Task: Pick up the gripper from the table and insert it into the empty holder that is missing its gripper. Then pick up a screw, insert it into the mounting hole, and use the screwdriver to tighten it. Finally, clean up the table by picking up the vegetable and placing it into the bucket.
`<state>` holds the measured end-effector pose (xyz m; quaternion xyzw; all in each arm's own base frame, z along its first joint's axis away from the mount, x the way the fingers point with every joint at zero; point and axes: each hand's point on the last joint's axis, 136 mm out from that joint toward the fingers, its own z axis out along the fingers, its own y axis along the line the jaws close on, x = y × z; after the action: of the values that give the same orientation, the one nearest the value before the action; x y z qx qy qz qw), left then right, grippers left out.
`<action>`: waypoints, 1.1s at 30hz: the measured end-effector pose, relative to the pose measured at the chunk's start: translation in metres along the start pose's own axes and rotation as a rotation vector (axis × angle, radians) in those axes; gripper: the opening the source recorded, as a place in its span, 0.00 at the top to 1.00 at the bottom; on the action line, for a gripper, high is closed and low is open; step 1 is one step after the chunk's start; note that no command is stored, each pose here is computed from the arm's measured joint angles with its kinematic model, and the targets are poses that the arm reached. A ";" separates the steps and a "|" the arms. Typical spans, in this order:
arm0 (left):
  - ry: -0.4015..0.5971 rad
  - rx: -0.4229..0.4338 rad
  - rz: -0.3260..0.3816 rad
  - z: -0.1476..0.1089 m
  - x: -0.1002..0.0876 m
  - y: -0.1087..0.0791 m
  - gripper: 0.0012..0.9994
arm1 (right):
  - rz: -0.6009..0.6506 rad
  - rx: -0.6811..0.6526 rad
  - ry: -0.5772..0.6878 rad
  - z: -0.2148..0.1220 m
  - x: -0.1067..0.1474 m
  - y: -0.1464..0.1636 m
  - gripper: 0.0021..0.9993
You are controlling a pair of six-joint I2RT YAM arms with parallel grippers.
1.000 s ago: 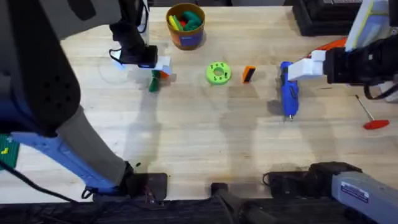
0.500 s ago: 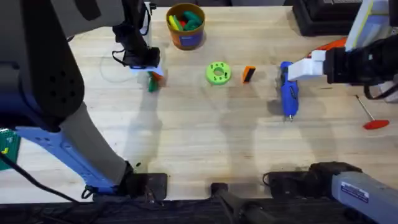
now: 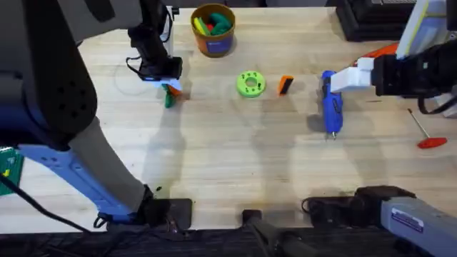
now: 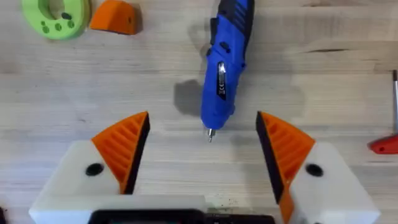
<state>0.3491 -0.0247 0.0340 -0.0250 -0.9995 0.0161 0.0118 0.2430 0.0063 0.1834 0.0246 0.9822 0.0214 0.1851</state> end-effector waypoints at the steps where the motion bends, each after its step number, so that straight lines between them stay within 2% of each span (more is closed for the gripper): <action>1: 0.004 -0.001 -0.001 -0.002 0.000 0.000 0.99 | 0.000 0.000 0.000 0.000 0.000 0.000 0.01; 6: -0.033 -0.001 -0.013 -0.017 -0.007 0.000 0.99 | 0.000 0.000 0.000 0.000 0.000 0.000 0.01; 8: -0.062 -0.001 -0.028 -0.030 -0.007 -0.001 0.99 | 0.000 0.000 0.000 0.000 0.000 0.000 0.01; 14: -0.251 0.008 -0.044 -0.103 0.000 -0.003 0.99 | 0.000 0.000 0.000 0.000 0.000 0.000 0.01; 20: -0.425 0.014 -0.043 -0.172 0.028 -0.006 0.99 | 0.000 0.000 0.000 0.000 0.000 0.000 0.01; 21: -0.490 0.016 -0.040 -0.196 0.042 -0.006 0.99 | 0.000 0.000 0.000 0.000 0.000 0.000 0.01; 29: -0.596 0.019 -0.037 -0.231 0.071 -0.007 0.98 | 0.000 0.000 0.001 0.000 0.000 0.000 0.01; 30: -0.604 0.018 -0.035 -0.234 0.074 -0.007 0.89 | 0.000 0.000 0.001 0.000 0.000 0.000 0.01; 33: -0.619 0.020 -0.036 -0.239 0.080 -0.007 0.40 | 0.000 0.000 0.001 0.000 0.000 0.000 0.01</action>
<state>0.2751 -0.0205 0.2744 -0.0009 -0.9557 0.0323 -0.2925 0.2428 0.0063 0.1833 0.0246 0.9823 0.0214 0.1846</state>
